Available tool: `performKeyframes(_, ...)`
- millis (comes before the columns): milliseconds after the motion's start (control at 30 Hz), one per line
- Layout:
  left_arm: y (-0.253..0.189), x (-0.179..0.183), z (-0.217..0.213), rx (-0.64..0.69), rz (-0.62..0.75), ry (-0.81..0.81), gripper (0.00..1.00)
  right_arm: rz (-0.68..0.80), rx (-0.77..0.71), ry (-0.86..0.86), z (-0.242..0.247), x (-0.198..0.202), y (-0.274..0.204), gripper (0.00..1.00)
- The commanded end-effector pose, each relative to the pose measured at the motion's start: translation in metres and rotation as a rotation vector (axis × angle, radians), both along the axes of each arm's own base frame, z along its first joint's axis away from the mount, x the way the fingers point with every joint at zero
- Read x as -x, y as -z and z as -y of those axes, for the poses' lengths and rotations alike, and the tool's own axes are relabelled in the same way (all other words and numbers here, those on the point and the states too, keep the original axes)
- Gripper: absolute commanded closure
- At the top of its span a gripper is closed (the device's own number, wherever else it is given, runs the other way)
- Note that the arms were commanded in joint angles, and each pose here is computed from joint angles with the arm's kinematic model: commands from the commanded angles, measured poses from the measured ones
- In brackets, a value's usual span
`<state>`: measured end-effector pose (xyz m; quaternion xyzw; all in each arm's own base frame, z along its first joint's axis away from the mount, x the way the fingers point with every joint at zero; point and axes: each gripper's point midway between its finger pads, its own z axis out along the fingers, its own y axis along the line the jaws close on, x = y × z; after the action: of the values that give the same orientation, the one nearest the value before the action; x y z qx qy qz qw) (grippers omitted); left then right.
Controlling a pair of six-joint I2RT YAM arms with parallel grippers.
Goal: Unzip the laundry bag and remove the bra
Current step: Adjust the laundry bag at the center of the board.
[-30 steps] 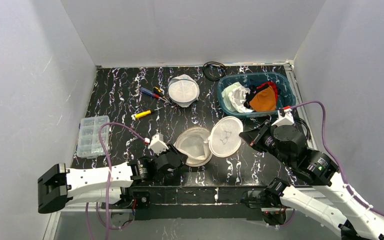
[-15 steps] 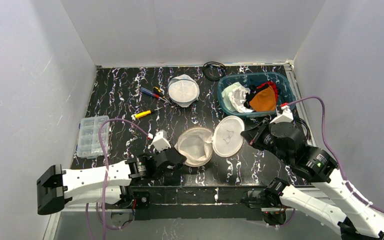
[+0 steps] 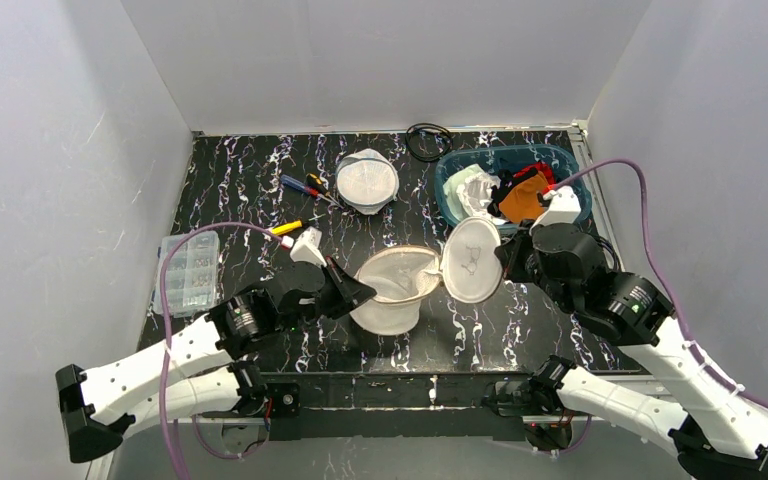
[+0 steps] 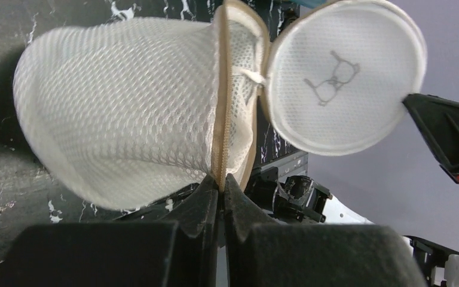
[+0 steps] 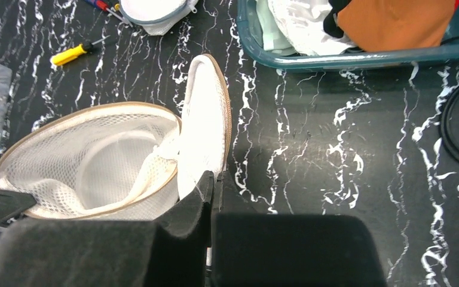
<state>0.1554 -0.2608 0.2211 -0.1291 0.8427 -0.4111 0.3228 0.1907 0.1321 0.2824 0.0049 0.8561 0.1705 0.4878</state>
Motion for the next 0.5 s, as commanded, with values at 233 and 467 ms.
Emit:
performKeyframes(233,0.028,-0.001,-0.012,-0.063,-0.061,0.044,1.0,0.245,0.004,-0.1,0.002,-0.004,-0.101,0.99)
performKeyframes(467,0.056,0.003,0.021,0.009,-0.151,0.131,1.0,0.116,0.033,-0.153,-0.02,-0.006,-0.055,0.99)
